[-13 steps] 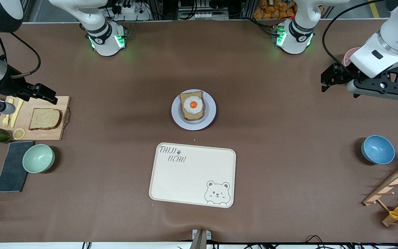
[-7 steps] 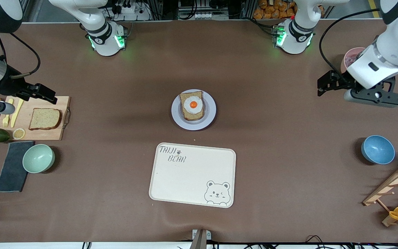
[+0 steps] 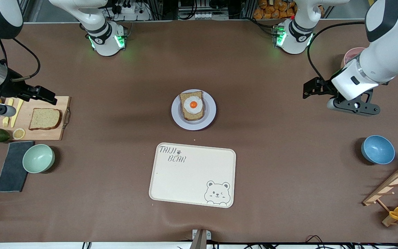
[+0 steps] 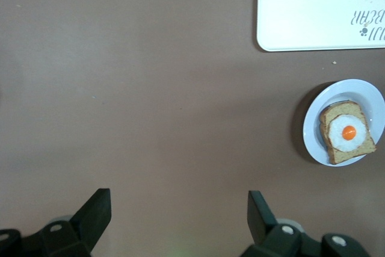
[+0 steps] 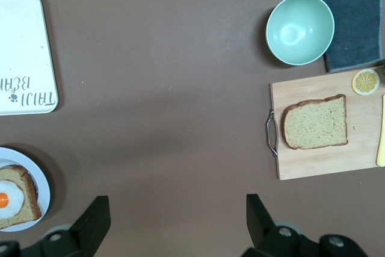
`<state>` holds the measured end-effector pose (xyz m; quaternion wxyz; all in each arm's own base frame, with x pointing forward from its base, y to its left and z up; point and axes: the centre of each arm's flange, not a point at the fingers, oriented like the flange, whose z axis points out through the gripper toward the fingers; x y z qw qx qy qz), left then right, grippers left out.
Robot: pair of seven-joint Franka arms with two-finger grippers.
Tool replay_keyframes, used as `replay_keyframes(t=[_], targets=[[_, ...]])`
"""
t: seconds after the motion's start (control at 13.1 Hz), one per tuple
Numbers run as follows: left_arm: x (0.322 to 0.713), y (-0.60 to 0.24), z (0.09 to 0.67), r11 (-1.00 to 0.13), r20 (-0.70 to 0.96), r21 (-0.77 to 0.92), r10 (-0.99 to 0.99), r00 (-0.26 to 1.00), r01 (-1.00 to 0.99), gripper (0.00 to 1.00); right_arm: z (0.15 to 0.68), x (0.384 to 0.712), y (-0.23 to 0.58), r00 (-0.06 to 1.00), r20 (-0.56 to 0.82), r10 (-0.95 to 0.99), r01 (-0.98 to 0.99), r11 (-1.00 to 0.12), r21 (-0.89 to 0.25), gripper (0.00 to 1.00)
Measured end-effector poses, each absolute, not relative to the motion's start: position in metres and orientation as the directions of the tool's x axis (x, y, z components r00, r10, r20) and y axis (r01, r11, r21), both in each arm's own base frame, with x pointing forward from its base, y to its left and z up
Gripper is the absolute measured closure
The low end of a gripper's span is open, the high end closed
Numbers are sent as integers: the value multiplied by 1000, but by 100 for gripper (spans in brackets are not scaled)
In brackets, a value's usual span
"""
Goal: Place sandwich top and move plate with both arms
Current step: 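Move the left gripper from rest toward the white plate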
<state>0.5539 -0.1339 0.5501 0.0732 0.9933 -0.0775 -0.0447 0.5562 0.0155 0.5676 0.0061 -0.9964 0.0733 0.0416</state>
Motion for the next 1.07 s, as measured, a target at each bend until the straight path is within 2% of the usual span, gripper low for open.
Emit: replay_keyframes(t=[1.07], targets=[[550,-141,510,-973,-103,197,-147,984,-125,0,546,551,-62,982,-111,-149,-152,-988,-16,0]])
